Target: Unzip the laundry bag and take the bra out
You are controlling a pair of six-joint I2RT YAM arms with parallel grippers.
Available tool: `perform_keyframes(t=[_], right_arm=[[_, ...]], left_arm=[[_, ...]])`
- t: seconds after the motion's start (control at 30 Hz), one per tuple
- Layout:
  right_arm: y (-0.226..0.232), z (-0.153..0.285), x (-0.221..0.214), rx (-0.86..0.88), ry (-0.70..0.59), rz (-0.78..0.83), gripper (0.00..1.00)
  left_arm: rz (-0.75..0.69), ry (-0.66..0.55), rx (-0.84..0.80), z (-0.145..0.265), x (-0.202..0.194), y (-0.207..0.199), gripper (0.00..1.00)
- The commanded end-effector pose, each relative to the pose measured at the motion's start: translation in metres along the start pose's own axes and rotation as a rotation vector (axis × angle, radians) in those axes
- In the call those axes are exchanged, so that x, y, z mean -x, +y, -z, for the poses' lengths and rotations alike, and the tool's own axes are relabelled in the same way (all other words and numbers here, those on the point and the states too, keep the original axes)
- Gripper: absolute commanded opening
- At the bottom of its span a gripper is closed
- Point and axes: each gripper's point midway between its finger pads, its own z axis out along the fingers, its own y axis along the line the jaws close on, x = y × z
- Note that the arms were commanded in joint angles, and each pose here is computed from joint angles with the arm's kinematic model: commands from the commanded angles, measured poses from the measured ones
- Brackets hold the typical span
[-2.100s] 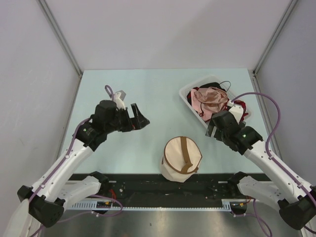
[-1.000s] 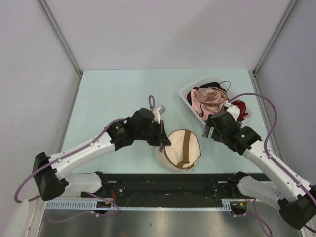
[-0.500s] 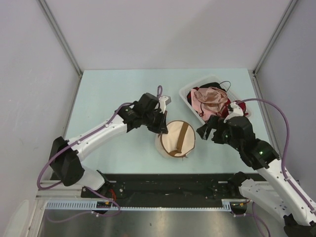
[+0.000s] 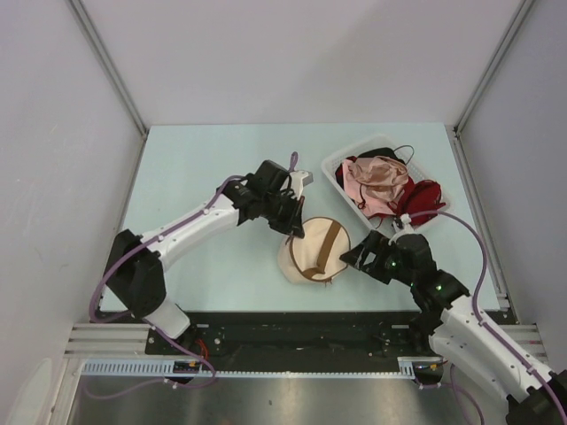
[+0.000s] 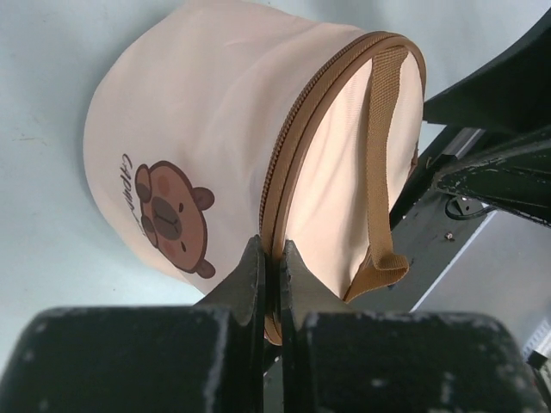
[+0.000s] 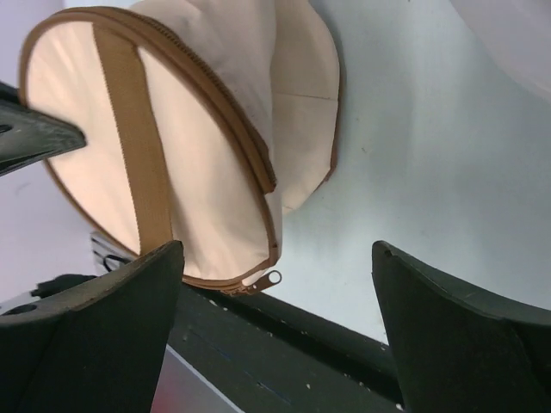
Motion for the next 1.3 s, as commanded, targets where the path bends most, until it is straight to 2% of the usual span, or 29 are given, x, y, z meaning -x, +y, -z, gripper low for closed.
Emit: perform_keyframes(t=[0.0, 0.17, 0.47, 0.57, 0.63, 0.7, 0.73, 0.77, 0.8, 0.87, 0.9, 0.93, 1.07, 1.1, 1.13, 1.17, 1.2, 1.23, 1.27], right_arm=[[0.032, 0.002, 0.015, 0.2, -0.109, -0.118, 0.93], [0.026, 0.002, 0.016, 0.209, -0.174, -0.132, 0.89], [0.029, -0.023, -0.007, 0.269, -0.1, -0.171, 0.85], [0.027, -0.031, -0.007, 0.245, -0.117, -0.17, 0.86], [0.033, -0.03, 0.0, 0.269, -0.145, -0.173, 0.82], [0.034, -0.029, 0.003, 0.273, -0.159, -0.175, 0.71], [0.035, -0.028, 0.004, 0.275, -0.162, -0.177, 0.58], [0.036, -0.025, 0.006, 0.285, -0.173, -0.171, 0.51], [0.033, -0.024, 0.006, 0.269, -0.178, -0.175, 0.35], [0.032, -0.019, 0.009, 0.267, -0.2, -0.177, 0.19], [0.033, -0.017, 0.009, 0.271, -0.203, -0.174, 0.03], [0.035, -0.015, 0.012, 0.274, -0.206, -0.173, 0.0], [0.039, -0.009, 0.012, 0.273, -0.199, -0.18, 0.0], [0.044, -0.007, 0.014, 0.286, -0.196, -0.213, 0.0], [0.051, -0.006, 0.015, 0.302, -0.188, -0.222, 0.0], [0.071, 0.001, 0.018, 0.356, -0.179, -0.22, 0.0], [0.073, -0.004, 0.017, 0.322, -0.16, -0.236, 0.0], [0.075, -0.006, 0.018, 0.289, -0.158, -0.24, 0.0], [0.083, -0.001, 0.025, 0.23, -0.173, -0.246, 0.0]], left_arm=[[0.005, 0.047, -0.1, -0.008, 0.001, -0.002, 0.0], [0.043, 0.045, -0.141, -0.017, 0.003, -0.003, 0.01], [0.076, 0.035, -0.158, -0.025, 0.009, 0.002, 0.0], [0.103, 0.014, -0.179, -0.028, 0.014, 0.003, 0.0], [0.106, 0.008, -0.186, -0.03, 0.015, 0.003, 0.0], [0.113, 0.01, -0.175, -0.033, 0.014, 0.007, 0.0], [0.113, 0.011, -0.171, -0.036, 0.013, 0.008, 0.0], [0.11, 0.005, -0.165, -0.036, 0.016, 0.009, 0.0], [0.1, 0.006, -0.158, -0.036, 0.016, 0.011, 0.0], [0.077, -0.006, -0.143, -0.037, 0.021, 0.013, 0.0], [0.073, -0.009, -0.141, -0.037, 0.022, 0.014, 0.0], [0.066, -0.013, -0.139, -0.038, 0.025, 0.014, 0.0], [0.028, -0.011, -0.06, -0.042, 0.044, 0.026, 0.02], [0.039, 0.02, -0.024, -0.04, 0.04, 0.031, 0.09], [0.041, 0.026, 0.025, -0.038, 0.044, 0.037, 0.38], [0.017, -0.013, 0.101, -0.031, 0.062, 0.045, 0.57], [0.01, -0.004, 0.157, -0.022, 0.061, 0.05, 0.89], [-0.011, -0.047, 0.202, -0.008, 0.073, 0.048, 0.95], [-0.024, -0.083, 0.315, 0.006, 0.079, 0.062, 1.0]])
